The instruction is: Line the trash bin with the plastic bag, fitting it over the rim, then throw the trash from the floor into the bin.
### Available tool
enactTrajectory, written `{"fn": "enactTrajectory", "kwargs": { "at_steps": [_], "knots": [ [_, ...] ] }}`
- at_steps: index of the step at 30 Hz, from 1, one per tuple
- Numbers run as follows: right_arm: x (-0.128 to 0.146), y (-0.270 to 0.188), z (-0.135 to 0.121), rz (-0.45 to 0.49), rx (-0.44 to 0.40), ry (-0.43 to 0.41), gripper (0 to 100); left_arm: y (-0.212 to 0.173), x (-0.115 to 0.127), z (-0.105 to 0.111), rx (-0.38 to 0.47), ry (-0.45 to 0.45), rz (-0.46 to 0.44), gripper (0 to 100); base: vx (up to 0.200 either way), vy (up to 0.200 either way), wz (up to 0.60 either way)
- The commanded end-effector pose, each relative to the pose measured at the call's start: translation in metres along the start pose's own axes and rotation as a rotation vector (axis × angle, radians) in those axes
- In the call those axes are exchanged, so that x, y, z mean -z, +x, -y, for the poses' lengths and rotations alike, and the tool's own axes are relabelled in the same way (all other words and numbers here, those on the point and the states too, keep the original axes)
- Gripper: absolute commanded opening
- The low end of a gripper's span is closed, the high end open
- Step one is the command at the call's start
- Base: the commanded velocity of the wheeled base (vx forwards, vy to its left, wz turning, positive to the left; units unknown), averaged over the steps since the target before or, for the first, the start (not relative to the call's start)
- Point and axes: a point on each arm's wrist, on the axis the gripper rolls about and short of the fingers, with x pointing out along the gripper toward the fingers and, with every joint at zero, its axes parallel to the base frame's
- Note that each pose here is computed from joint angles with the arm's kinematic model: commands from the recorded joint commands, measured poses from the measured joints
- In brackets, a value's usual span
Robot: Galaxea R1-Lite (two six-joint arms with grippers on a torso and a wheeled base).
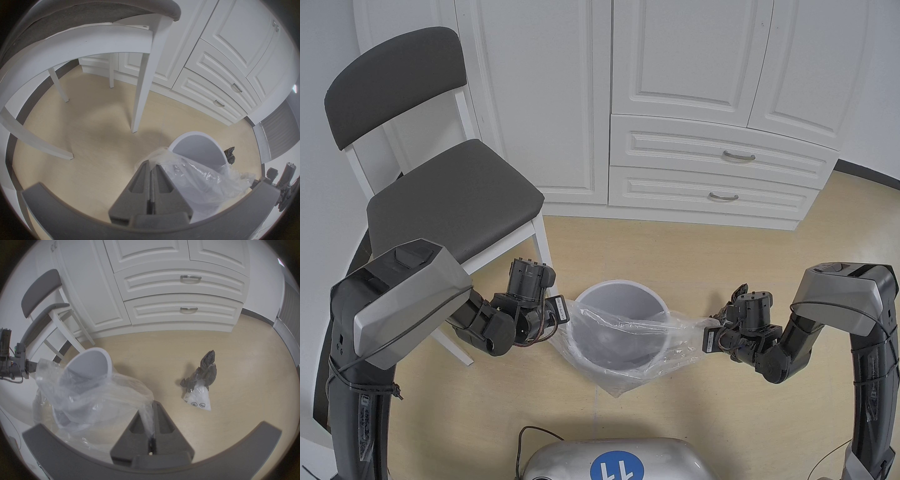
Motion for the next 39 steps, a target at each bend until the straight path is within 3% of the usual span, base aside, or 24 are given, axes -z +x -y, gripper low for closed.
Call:
{"fn": "enactTrajectory", "kwargs": {
  "at_steps": [1, 13, 14, 21, 27, 33, 39],
  "knots": [
    [0.013, 0.004, 0.004, -0.039, 0.012, -0.022, 0, 0.001, 0.0, -0.004, -0.005, -0.004, -0.004, 0, 0.0, 0.0, 0.0],
    [-0.002, -0.025, -0.006, -0.013, -0.029, -0.052, 0, -0.031, -0.01, 0.011, 0.049, 0.004, 0.016, 0, 0.0, 0.0, 0.0],
    [-0.002, -0.025, -0.006, -0.013, -0.029, -0.052, 100, -0.031, -0.01, 0.01, 0.049, 0.005, 0.014, 0, 0.0, 0.0, 0.0],
    [-0.007, -0.029, 0.011, -0.018, -0.069, -0.026, 100, -0.032, -0.006, 0.014, 0.057, 0.012, 0.009, 0, 0.0, 0.0, 0.0],
    [-0.014, -0.045, 0.056, -0.036, -0.254, 0.04, 100, -0.03, -0.006, 0.014, 0.052, 0.012, 0.003, 0, 0.0, 0.0, 0.0],
    [-0.004, -0.049, 0.084, -0.011, -0.374, 0.074, 100, -0.026, -0.006, 0.011, 0.045, 0.007, 0.003, 0, 0.0, 0.0, 0.0],
    [0.008, -0.047, 0.101, 0.027, -0.393, 0.034, 100, -0.022, -0.007, 0.008, 0.036, 0.003, 0.003, 0, 0.0, 0.0, 0.0]
  ]
}}
